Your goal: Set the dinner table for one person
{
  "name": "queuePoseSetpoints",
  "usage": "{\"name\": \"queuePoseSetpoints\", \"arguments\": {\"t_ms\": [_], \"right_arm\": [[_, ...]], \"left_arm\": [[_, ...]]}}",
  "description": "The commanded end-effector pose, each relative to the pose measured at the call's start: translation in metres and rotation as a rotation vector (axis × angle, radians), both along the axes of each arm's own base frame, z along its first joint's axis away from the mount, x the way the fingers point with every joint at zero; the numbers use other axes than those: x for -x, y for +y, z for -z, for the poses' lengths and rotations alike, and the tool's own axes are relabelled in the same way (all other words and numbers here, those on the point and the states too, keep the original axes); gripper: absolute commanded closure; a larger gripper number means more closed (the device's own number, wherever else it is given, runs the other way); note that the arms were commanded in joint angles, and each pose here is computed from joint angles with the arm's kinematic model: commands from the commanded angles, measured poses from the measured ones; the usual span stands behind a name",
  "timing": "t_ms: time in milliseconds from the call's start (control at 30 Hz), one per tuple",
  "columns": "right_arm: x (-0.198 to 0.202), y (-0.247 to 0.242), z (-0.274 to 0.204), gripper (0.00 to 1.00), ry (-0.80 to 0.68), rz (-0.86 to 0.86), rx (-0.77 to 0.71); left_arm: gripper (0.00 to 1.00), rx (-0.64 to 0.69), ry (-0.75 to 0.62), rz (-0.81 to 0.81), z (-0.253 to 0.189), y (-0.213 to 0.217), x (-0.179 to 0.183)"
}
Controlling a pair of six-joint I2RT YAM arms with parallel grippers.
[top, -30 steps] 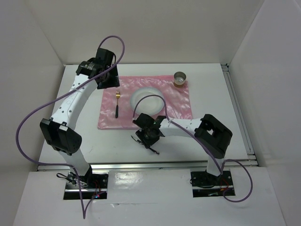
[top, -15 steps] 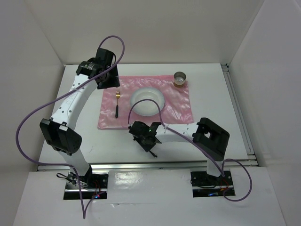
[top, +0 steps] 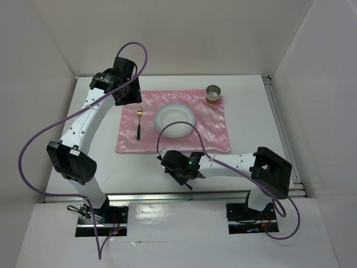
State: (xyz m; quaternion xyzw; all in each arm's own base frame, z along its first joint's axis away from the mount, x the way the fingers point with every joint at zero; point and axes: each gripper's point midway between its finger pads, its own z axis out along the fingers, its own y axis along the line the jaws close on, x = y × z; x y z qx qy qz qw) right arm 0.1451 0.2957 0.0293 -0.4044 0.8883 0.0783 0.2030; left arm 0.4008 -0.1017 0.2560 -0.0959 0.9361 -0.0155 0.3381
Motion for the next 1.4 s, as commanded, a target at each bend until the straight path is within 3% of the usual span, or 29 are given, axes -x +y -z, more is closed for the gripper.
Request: {"name": "queuePoseSetpoints", "arguments": {"t_ms": [0, 167, 367, 700, 900, 1100, 1367], "right_arm": [[-0.015, 0.01, -0.034, 0.99, -0.103, 0.017, -0.092], [-0.029, 0.007, -0.046, 0.99, -0.174, 0.077, -0.085], [-0.069, -0.015, -0.068, 0.99, -0.227, 0.284, -0.098], [-0.154, -0.077, -0.121, 0.99, -0.214, 0.58, -0.327], [-0.211, -0.117, -0.109, 1.0, -0.158, 0.684, -0.309], [-0.261, -0.126, -0.09, 1.0, -0.136, 0.723, -0.336], [-0.292, -0.14, -0.056, 1.0, -0.118, 0.788, -0.259]], "left_arm": [[0.33, 0.027, -0.065, -0.004, -0.023, -0.001, 0.003], [0.33, 0.03, -0.072, -0.004, -0.024, 0.0, 0.004], [0.33, 0.027, -0.075, -0.018, -0.026, 0.002, 0.004], [0.33, 0.026, -0.097, -0.024, -0.034, 0.004, 0.007], [0.33, 0.026, -0.097, -0.024, -0.034, 0.004, 0.007], [0.33, 0.022, -0.075, -0.011, -0.026, 0.002, 0.005], [0.33, 0.005, -0.046, -0.016, -0.019, 0.003, 0.004]]}}
